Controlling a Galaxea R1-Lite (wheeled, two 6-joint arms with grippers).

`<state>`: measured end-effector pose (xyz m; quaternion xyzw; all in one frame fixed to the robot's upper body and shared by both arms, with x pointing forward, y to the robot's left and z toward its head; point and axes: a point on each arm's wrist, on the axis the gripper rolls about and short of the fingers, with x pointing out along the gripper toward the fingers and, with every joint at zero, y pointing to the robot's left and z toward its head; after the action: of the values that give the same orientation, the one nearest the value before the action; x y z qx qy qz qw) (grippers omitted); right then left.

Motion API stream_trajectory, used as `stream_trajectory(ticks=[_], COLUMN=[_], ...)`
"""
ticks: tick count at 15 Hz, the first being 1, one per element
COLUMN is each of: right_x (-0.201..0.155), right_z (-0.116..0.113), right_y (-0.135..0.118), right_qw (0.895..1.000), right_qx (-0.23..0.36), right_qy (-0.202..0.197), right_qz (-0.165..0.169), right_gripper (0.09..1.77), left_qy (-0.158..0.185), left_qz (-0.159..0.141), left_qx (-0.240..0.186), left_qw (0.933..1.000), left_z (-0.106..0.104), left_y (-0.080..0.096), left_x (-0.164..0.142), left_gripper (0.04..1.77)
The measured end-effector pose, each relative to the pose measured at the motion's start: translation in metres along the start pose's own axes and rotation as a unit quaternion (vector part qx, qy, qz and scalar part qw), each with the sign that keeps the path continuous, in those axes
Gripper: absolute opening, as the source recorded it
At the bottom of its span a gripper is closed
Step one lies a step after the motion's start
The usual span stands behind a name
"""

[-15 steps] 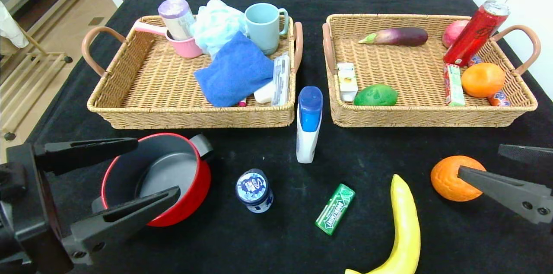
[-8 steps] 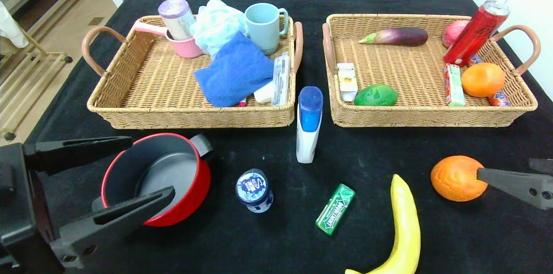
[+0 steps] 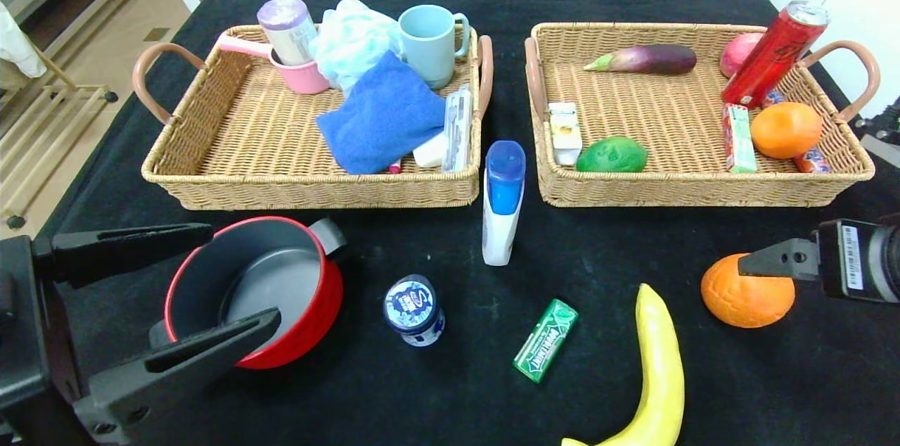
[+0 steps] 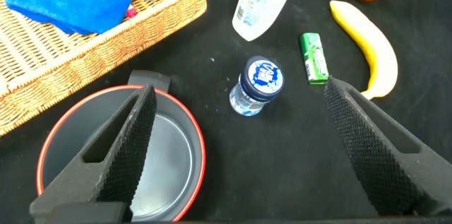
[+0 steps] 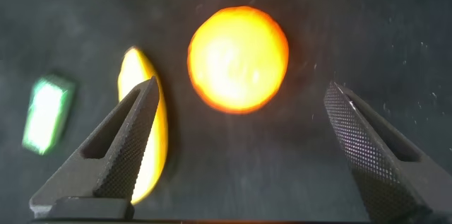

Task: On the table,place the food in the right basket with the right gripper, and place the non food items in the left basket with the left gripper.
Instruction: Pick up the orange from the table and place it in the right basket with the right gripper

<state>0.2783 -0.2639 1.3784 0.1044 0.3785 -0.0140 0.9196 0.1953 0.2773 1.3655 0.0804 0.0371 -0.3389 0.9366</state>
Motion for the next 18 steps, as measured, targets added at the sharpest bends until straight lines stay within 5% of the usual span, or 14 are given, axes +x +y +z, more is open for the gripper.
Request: stream_trajectory(ticks=[16,18], right_x=[0.065,0.067], right_z=[0.01,0.009], right_y=[0.006,0.006], right_qw=[0.997,0.997], right_qx=[0.014,0.015], right_qy=[0.06,0.062], right_qz=[-0.037,-0.038], right_gripper=[1.71,1.34], left_qy=[-0.014,-0.018], left_qz=[0.004,0.006], left_qx=[0.005,0.006], left_qw=[0.9999,0.9998], left_z=[0.003,0.004], left_y=[-0.001,-0.001], left_x=[-0.007,-0.009], left_gripper=[1.72,1.72])
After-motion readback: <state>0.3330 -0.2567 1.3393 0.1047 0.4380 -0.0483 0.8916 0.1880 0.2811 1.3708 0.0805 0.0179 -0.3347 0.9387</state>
